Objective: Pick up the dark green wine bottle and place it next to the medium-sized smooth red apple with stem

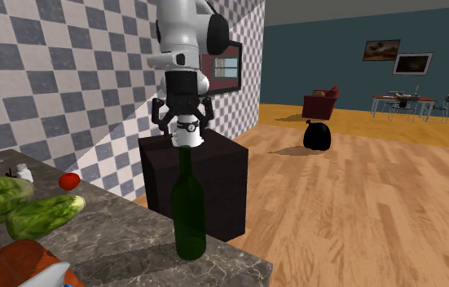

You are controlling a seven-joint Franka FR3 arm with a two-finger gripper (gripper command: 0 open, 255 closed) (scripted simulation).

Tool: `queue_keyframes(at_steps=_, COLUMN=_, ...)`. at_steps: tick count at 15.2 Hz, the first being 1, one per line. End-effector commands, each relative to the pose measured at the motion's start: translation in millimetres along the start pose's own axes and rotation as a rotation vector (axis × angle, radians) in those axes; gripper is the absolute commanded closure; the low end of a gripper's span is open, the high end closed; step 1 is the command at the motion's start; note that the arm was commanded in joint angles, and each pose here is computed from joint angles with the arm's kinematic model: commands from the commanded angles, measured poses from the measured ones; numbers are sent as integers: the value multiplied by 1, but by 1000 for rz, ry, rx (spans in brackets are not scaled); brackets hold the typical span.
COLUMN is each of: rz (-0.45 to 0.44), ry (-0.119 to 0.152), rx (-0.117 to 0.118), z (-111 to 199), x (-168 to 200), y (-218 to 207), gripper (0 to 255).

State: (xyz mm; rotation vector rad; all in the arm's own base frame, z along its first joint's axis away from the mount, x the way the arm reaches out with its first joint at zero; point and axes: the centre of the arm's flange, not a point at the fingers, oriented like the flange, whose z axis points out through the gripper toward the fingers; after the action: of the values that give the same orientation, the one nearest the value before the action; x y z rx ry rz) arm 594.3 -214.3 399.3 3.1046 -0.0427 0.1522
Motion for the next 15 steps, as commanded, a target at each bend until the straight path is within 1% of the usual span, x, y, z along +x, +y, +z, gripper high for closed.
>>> queue_keyframes(at_steps=1, rz=5, ry=8, rx=-7, z=7, x=8, y=7, gripper=0)
queue_keyframes(at_steps=8, rz=5, ry=8, rx=-7, z=47, x=9, y=7, gripper=0)
queue_keyframes(at_steps=15, rz=5, ry=8, rx=-7, z=47, x=9, y=7, gripper=0)
